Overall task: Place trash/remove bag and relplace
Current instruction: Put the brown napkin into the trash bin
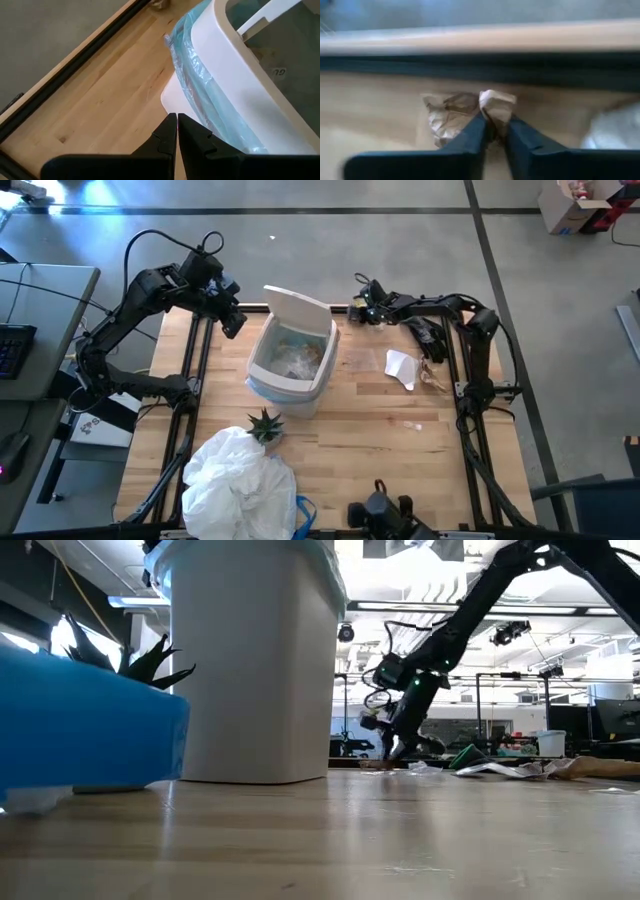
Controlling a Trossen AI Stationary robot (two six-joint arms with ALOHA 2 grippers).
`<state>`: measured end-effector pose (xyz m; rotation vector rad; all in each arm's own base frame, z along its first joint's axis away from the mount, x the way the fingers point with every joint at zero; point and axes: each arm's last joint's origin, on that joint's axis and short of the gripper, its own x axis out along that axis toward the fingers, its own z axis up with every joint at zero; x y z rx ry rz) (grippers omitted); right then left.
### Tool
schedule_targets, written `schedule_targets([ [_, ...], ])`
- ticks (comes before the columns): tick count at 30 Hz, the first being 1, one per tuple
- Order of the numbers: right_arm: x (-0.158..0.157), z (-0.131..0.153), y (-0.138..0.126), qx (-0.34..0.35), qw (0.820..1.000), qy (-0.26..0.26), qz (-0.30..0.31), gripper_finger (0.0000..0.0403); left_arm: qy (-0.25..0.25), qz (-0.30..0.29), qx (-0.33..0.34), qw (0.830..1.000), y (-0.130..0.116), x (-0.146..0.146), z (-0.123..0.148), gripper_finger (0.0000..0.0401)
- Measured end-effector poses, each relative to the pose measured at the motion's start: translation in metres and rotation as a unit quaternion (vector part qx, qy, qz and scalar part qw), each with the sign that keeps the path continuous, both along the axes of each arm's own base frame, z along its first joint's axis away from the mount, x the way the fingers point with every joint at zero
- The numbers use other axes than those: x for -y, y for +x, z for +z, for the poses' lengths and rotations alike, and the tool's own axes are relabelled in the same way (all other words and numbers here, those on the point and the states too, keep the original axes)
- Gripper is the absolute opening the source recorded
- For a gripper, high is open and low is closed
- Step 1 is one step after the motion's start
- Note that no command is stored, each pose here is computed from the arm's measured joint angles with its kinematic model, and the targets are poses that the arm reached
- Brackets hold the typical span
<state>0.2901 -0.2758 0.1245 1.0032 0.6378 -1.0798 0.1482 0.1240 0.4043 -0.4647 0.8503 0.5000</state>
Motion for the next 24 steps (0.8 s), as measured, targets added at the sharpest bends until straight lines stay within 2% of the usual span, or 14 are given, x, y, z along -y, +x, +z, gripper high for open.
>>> schedule_targets([
  [2,-0.005,0.002,0.003,-0.015,1.0,0.002,0.019,0.0014,0.001,0.0,0.001,1.0,0.0,0.0,0.0,0.0],
  [6,-0.019,0.021,0.004,-0.022,0.998,0.009,0.058,0.0002,0.003,0.0,0.003,1.0,0.001,0.0,0.0,0.0],
  [10,-0.045,0.059,0.0,-0.055,0.995,-0.013,0.084,0.0001,0.005,0.0,0.005,1.0,0.001,-0.001,0.001,0.0],
  [15,-0.093,0.126,-0.018,-0.069,0.99,-0.057,0.107,0.0,0.006,-0.002,0.004,1.0,0.001,-0.001,0.001,0.0],
  [20,-0.155,0.191,-0.045,0.004,0.985,-0.095,0.146,0.0,-0.004,-0.002,-0.007,1.0,-0.001,0.001,-0.001,0.0],
  [24,-0.207,0.23,-0.063,0.112,0.967,-0.105,0.204,0.0,-0.01,-0.003,-0.013,1.0,-0.002,0.002,-0.002,0.0],
])
